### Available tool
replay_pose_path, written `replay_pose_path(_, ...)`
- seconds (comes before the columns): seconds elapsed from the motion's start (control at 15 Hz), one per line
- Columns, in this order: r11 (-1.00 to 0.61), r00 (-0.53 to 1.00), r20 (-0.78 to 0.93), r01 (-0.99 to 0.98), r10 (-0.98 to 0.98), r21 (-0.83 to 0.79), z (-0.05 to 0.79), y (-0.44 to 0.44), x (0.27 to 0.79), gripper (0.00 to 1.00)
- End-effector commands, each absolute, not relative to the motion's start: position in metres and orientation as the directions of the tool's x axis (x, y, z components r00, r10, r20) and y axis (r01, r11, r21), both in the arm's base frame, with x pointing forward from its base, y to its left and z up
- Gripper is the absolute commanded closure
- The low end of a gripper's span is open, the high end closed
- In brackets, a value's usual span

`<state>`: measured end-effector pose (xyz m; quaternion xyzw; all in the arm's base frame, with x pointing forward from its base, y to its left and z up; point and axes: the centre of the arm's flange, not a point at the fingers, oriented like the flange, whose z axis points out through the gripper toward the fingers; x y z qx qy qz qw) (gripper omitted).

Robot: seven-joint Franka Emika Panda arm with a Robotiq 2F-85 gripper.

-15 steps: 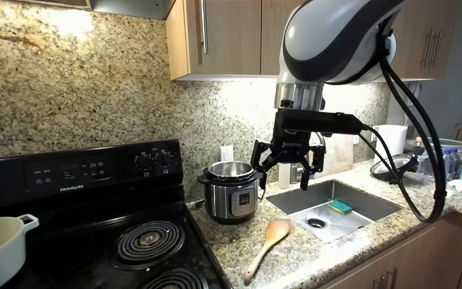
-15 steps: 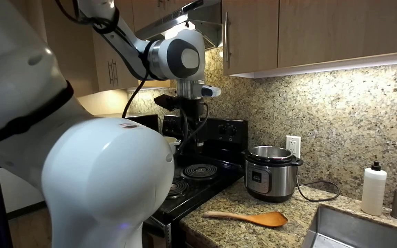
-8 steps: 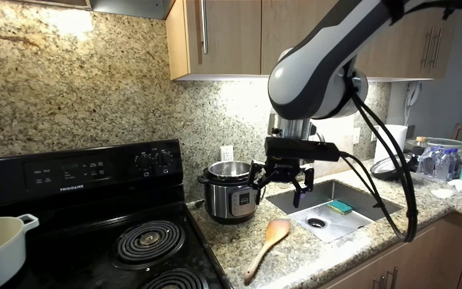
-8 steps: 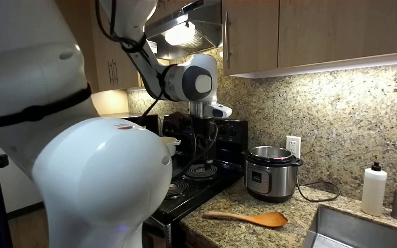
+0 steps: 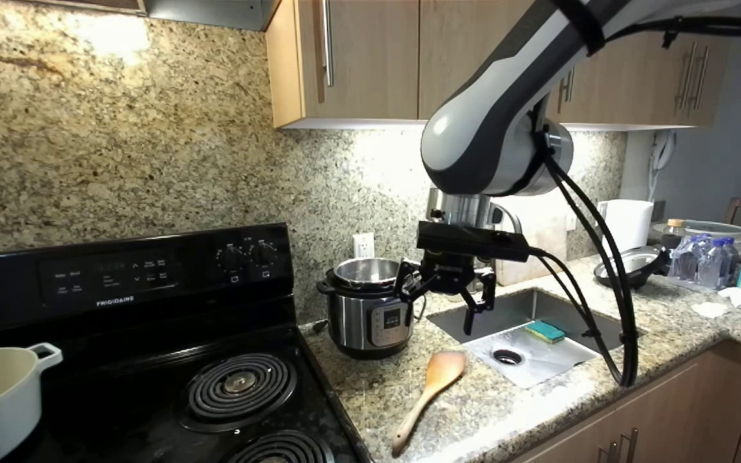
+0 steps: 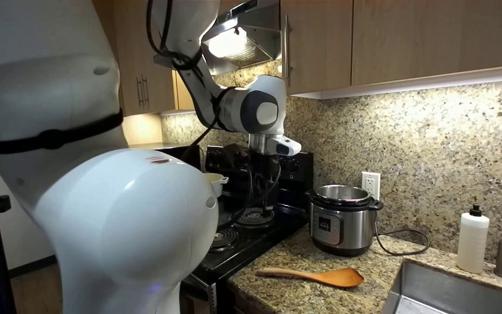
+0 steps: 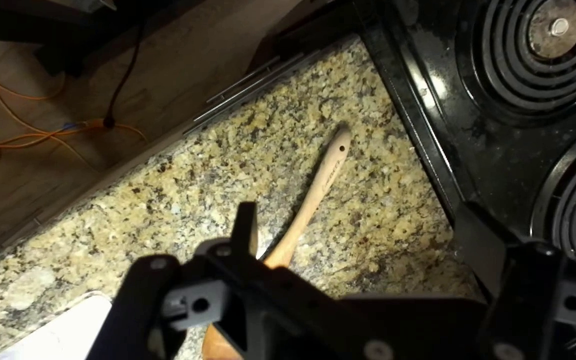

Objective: Put the wooden spatula inside the rice cooker

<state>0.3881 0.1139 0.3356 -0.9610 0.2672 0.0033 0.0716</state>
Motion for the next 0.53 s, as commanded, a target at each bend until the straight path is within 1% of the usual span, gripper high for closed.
replay_pose_path(0.0, -0.806, 0.811, 0.009, -0.580, -0.585, -0.113, 0.329, 0.108, 0.384, 0.00)
replay_pose_path(0.47, -0.737, 0.742, -0.060, -0.670, -0.667, -0.091, 0.283, 0.108, 0.377, 0.00)
